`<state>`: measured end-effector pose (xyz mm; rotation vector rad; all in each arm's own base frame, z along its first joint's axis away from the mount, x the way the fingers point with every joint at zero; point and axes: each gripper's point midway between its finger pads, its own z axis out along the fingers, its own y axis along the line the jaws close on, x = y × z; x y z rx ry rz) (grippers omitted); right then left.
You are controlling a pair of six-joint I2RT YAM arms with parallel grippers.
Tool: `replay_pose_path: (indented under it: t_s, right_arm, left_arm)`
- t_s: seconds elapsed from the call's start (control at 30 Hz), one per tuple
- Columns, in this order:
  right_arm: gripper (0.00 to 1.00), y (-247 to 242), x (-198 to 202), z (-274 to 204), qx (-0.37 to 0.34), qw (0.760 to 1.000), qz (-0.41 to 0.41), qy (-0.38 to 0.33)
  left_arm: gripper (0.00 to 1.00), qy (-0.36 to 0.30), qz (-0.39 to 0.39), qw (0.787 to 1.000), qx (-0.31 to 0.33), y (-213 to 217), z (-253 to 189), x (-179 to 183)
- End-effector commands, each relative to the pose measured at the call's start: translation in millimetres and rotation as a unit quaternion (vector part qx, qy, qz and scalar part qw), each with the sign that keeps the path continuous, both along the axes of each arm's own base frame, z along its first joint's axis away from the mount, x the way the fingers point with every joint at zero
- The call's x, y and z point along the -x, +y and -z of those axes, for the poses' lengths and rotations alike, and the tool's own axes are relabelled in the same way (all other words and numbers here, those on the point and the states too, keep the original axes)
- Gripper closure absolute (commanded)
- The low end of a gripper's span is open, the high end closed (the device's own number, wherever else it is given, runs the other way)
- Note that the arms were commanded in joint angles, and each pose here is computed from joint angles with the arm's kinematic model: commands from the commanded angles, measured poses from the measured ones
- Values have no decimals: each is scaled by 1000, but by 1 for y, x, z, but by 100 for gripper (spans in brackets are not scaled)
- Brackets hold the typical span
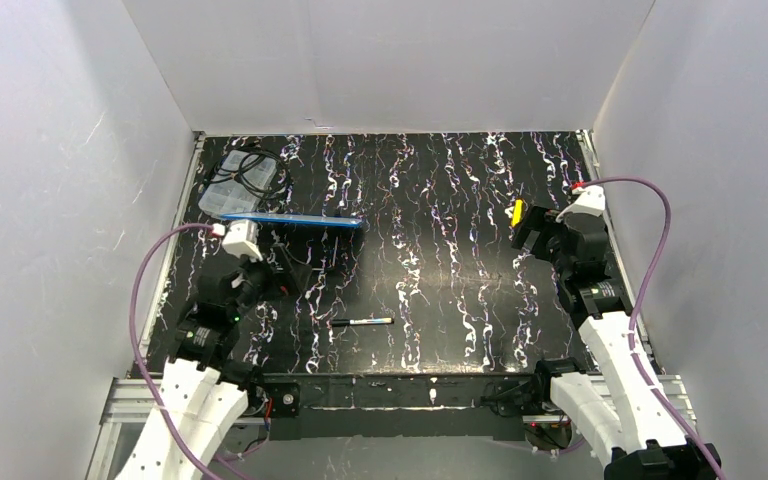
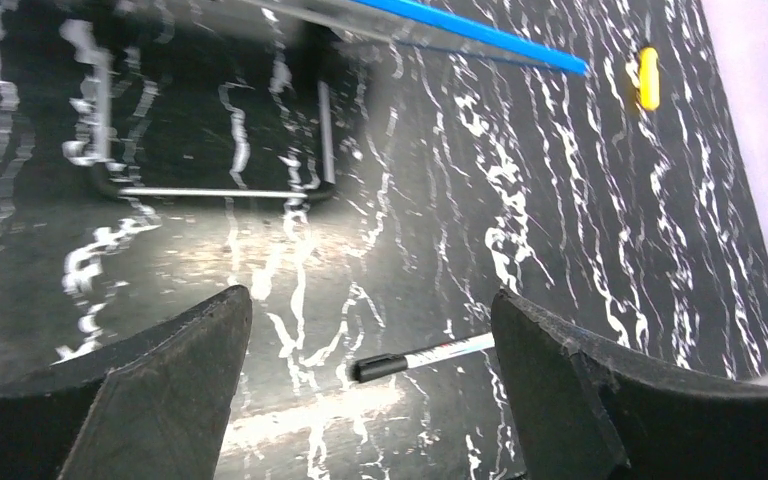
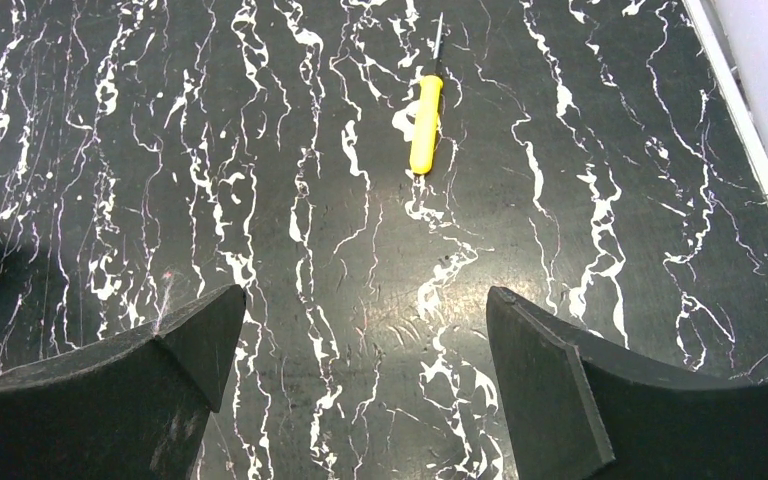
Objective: Write a sentence on the whiteboard
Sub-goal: Move the whiteboard to the center of the board.
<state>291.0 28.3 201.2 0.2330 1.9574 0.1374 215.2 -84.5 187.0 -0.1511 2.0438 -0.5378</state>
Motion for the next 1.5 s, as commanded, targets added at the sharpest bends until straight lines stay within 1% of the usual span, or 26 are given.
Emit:
replay_pose_path:
  t_s: [0.0,0.1,0.17,0.2,0.3,0.37,0.53,0.8,0.87,0.93,1.07,1.13,1.23,1.4,1.47]
  right_arm:
    - [1,3,-4,-9,-4,1000,-8,-21]
    - [1,2,-3,-8,-5,1000,-7,-23]
    - [1,2,-3,-9,-6,1000,-6,-24]
    - [1,2,-2,-9,-6,1000,-6,-24]
    - [1,1,-2,-10,-5,1000,-4,-25]
    - [1,1,-1,-11,-5,1000,-2,-27]
    - [1,0,-2,-10,-4,1000,-2,-27]
    - [1,1,-3,-8,-4,1000,-2,-24]
    - [1,1,-2,-8,-4,1000,-2,-24]
    - [1,1,-2,-8,-3,1000,-2,-23]
    - [1,1,-2,-8,-3,1000,-2,-24]
    - [1,0,-2,-8,-3,1000,-2,-23]
    - [1,0,-3,-8,-2,1000,-2,-23]
    - [1,1,-3,-6,-2,1000,-3,-21]
    - [1,1,-3,-5,-3,1000,-4,-20]
  left_arm:
    - [14,-24,11,999,29,-29,2,-21]
    - [15,-63,29,997,45,-55,3,-40]
    - [17,-70,48,996,28,-71,11,-48]
    - [21,-64,55,996,1,-75,22,-54]
    - [32,-58,69,995,-36,-84,37,-64]
    - [38,-47,77,994,-62,-85,53,-67]
    - [44,-23,101,987,-121,-87,86,-75]
    - [56,2,106,980,-167,-86,120,-86]
    - [58,4,103,979,-177,-85,124,-90]
    - [59,1,96,979,-182,-83,127,-93]
    - [65,4,89,976,-200,-79,136,-98]
    - [65,3,85,977,-198,-79,139,-98]
    - [61,-13,93,977,-189,-80,139,-94]
    - [61,-36,98,976,-191,-77,137,-86]
    - [56,-49,102,977,-182,-80,129,-84]
